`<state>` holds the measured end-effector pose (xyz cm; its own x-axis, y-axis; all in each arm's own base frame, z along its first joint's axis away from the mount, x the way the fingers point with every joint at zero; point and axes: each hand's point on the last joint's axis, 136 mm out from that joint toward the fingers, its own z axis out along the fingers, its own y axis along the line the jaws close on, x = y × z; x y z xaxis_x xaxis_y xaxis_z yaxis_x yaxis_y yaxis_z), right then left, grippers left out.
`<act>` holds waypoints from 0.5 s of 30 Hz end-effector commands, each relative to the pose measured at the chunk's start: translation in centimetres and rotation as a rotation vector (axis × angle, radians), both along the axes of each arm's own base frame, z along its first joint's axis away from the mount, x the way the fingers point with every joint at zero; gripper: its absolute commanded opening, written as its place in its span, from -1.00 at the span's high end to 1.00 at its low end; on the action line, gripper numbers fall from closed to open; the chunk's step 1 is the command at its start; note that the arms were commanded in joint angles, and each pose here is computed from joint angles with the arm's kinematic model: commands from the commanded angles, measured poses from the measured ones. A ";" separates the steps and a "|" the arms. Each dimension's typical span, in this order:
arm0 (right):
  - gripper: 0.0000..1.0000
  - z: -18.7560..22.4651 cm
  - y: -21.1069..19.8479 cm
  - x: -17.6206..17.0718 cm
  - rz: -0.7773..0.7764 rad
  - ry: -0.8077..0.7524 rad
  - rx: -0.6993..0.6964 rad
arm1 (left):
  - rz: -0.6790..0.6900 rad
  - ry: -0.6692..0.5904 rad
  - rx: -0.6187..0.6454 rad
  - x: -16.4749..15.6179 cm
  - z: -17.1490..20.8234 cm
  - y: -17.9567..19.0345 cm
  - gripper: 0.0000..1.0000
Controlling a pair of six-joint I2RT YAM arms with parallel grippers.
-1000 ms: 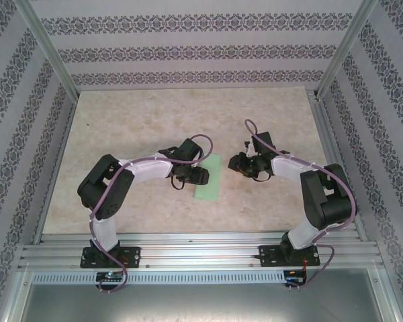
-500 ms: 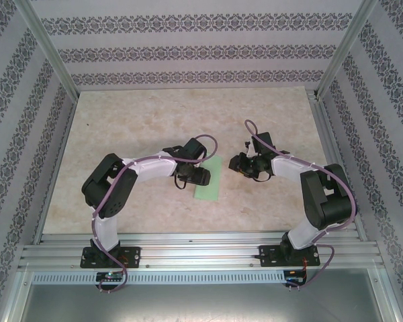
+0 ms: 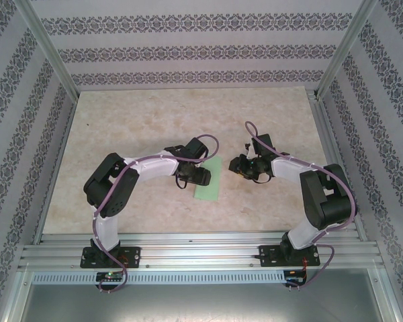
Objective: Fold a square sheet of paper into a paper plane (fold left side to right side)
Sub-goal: First fold in half a square sheet of paper at the center of the table.
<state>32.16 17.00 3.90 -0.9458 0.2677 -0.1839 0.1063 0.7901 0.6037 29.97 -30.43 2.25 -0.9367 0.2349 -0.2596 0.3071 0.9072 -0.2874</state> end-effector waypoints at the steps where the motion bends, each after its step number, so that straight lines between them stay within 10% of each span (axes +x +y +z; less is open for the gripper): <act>1: 0.31 0.6 0.3 0.1 -0.004 -0.020 0.027 | -0.011 0.059 0.044 -1.3 -2.7 -0.1 -0.23; 15: 0.51 1.1 3.8 0.1 0.026 -0.014 0.125 | -0.012 0.064 0.049 -1.4 -2.9 -0.1 -0.23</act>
<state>32.02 19.36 4.68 -0.9484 0.2664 -0.1718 0.0900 0.7461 0.6597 29.98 -30.41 2.20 -0.9379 0.2355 -0.2547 0.3048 0.9100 -0.2811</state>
